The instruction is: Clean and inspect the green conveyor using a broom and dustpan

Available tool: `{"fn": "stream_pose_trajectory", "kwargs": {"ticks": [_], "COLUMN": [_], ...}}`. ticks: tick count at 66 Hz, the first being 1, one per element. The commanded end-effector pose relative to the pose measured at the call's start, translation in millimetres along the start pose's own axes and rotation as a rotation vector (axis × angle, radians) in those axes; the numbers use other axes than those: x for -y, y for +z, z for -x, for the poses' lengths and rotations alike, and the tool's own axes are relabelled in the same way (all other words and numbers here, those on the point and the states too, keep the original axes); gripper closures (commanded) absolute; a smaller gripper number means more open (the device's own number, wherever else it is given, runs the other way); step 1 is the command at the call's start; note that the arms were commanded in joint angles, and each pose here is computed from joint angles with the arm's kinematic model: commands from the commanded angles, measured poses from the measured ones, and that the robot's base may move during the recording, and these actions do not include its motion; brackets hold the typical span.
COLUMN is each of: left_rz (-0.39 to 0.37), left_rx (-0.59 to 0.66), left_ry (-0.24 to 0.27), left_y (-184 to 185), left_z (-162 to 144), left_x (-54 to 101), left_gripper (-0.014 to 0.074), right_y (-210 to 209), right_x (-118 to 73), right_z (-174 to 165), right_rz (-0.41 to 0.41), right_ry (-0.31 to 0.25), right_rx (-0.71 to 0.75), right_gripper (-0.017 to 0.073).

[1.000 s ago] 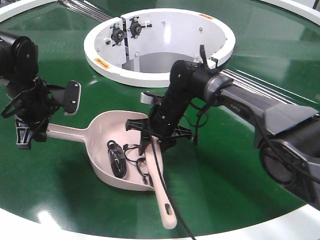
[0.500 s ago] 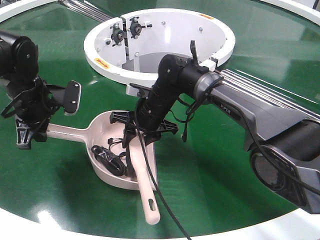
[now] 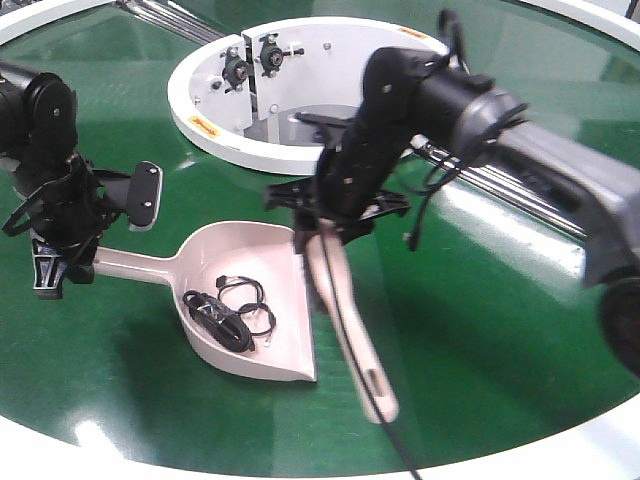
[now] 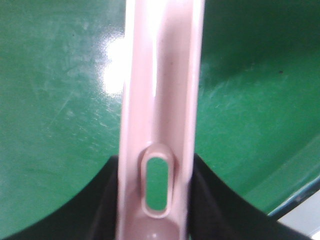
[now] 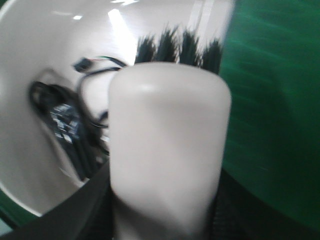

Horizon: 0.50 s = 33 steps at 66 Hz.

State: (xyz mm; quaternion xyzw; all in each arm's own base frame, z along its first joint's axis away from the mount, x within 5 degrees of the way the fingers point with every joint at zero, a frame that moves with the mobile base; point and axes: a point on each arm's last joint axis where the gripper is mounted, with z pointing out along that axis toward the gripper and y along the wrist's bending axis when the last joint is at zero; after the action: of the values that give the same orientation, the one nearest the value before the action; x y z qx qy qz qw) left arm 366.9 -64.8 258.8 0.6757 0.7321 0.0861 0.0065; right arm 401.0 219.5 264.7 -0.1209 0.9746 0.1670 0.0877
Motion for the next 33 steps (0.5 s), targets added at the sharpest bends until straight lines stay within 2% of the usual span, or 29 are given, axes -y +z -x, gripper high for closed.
{"fn": "stream_pose_trajectory", "kwargs": {"ticks": [1, 15, 21, 33], "left_rz": [0.055, 0.055, 0.055, 0.055], "left_rx": [0.034, 0.034, 0.034, 0.034], "left_ry": [-0.023, -0.023, -0.023, -0.023], "left_y": [-26, -26, -26, -26], "left_z": [0, 0, 0, 0], "left_x": [2.8, 2.8, 2.8, 2.8], "left_gripper": [0.06, 0.06, 0.06, 0.06], "right_y": [-52, -73, -75, -64], "right_x": [15.8, 63.7, 85.7, 116.9], "right_z": [-13, -31, -36, -45], "right_rz": [-0.041, -0.133, -0.17, -0.2], "right_ry": [-0.034, -0.016, 0.018, 0.067], "right_rx": [0.04, 0.029, 0.011, -0.053], "right_gripper": [0.056, 0.056, 0.056, 0.056]}}
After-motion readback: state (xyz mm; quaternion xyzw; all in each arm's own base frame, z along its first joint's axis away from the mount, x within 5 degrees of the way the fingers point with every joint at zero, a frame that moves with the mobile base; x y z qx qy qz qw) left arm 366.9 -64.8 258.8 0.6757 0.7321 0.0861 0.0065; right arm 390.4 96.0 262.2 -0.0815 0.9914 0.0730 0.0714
